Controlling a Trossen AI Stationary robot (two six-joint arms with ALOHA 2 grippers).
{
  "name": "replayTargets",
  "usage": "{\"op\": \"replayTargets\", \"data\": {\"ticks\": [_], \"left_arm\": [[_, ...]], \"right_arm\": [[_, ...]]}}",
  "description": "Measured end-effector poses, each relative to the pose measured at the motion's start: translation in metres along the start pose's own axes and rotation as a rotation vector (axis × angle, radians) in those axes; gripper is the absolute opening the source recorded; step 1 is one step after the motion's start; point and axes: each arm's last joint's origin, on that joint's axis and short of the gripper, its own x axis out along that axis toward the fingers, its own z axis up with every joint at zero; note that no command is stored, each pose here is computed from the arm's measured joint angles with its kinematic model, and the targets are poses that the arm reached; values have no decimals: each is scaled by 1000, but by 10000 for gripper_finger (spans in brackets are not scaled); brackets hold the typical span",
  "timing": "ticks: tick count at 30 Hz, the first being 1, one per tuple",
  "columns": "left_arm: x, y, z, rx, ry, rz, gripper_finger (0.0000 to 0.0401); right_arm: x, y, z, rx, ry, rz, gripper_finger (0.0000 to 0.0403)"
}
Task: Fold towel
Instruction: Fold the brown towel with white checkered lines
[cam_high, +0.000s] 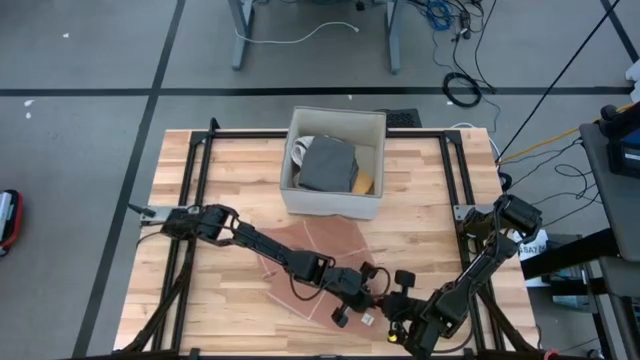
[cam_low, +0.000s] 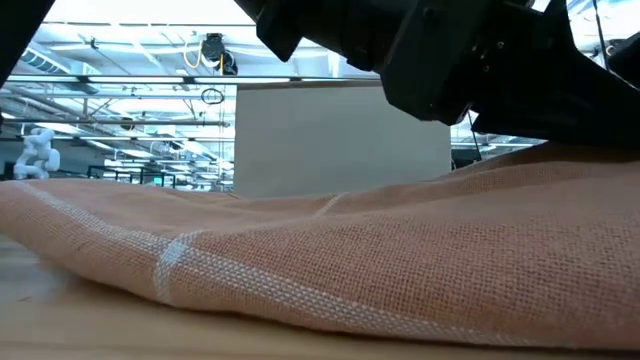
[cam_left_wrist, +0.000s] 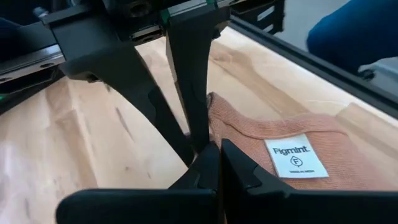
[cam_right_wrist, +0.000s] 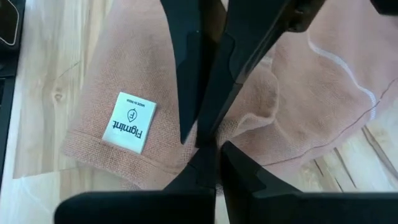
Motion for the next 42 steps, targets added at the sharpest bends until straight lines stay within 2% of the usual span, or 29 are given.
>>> {"op": "replayTargets", "data": {"ticks": [5,23,36,42], "left_arm": [[0,-4,2,58,12,26,10],[0,-5,2,96,81,158,16],[1,-19,8,130,57,130,17],[1,-24,10,134,51,127,49]], "right_arm": [[-1,1,-1,4,-2,-1,0],[-19,2,-2,38,-5,42,0],[-19,-1,-4,31,4,18,0],[-19,-2,-4,36,7,6,0]]}}
